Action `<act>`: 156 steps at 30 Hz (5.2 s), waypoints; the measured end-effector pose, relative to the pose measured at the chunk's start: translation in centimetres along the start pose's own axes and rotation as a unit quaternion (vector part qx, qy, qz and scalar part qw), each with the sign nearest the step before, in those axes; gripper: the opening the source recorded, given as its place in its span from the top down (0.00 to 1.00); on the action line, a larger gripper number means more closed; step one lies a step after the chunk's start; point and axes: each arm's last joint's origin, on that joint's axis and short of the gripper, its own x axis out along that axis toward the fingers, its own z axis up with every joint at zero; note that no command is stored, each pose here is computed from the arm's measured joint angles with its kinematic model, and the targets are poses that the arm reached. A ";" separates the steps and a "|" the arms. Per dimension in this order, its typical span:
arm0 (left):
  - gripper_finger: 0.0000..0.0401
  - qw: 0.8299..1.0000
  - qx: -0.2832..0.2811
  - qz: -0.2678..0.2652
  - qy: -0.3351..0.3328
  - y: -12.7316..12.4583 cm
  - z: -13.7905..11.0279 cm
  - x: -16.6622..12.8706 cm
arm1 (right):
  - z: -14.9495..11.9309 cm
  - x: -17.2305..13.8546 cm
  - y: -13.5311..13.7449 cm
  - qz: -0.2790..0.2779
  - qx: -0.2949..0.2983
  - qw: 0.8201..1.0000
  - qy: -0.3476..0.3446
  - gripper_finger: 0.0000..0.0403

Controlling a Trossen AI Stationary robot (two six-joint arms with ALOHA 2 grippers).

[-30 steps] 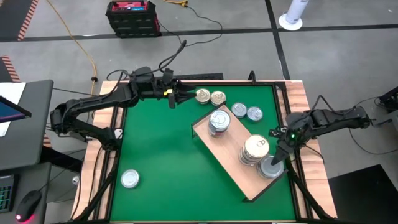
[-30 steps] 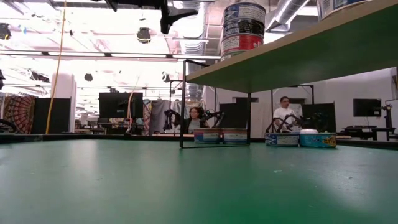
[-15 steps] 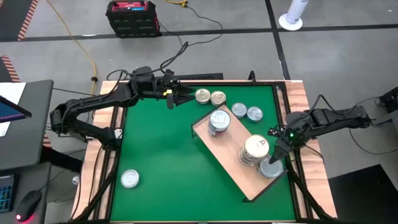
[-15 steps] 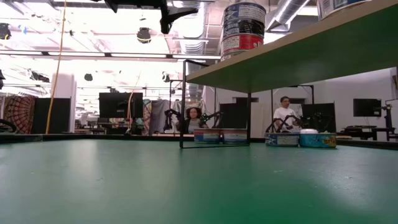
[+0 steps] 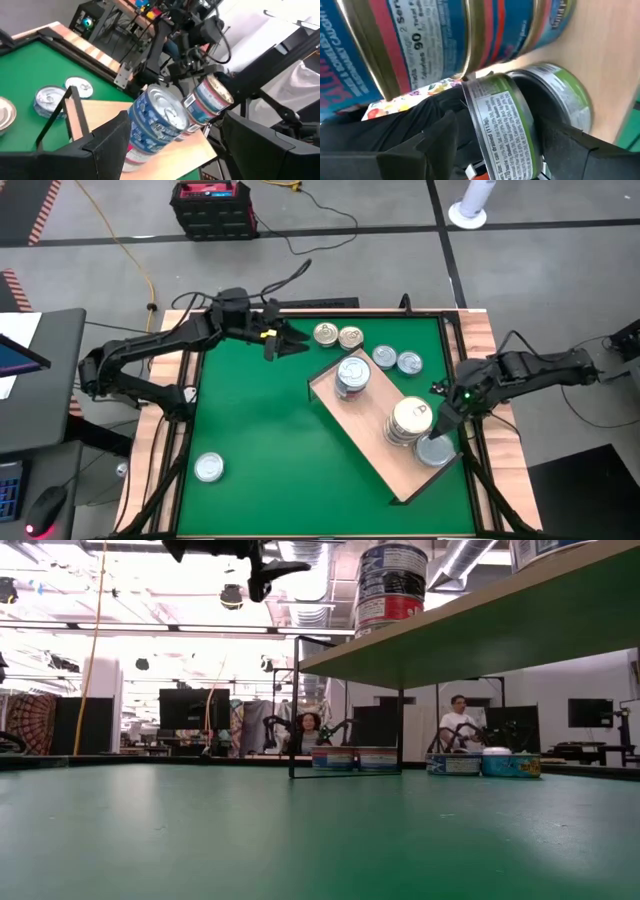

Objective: Stack canned seafood by type on shelf
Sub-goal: Stack the light green tuna can on top of the other light green tuna can on the shelf, then stack the light blue tuna can on top of the blue tuna can on the shelf

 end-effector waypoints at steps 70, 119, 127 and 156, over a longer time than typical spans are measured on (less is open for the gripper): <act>0.25 0.993 0.007 0.104 0.057 0.6 -2.1 -1.0 | 15.2 -6.1 -13.4 -0.394 0.113 0.849 -0.335 0.44; 0.25 0.992 -0.022 0.100 0.076 0.6 -2.5 -1.0 | 16.2 -6.0 -15.1 -0.467 0.060 0.839 -0.271 0.84; 0.25 0.992 -0.030 0.099 0.076 0.6 -2.5 -1.0 | 16.4 -5.5 -15.2 -0.499 0.061 0.823 -0.264 0.97; 0.25 0.992 -0.046 0.067 0.093 0.4 -2.6 -1.0 | 14.6 -7.6 -12.5 -0.515 0.077 0.791 -0.322 0.92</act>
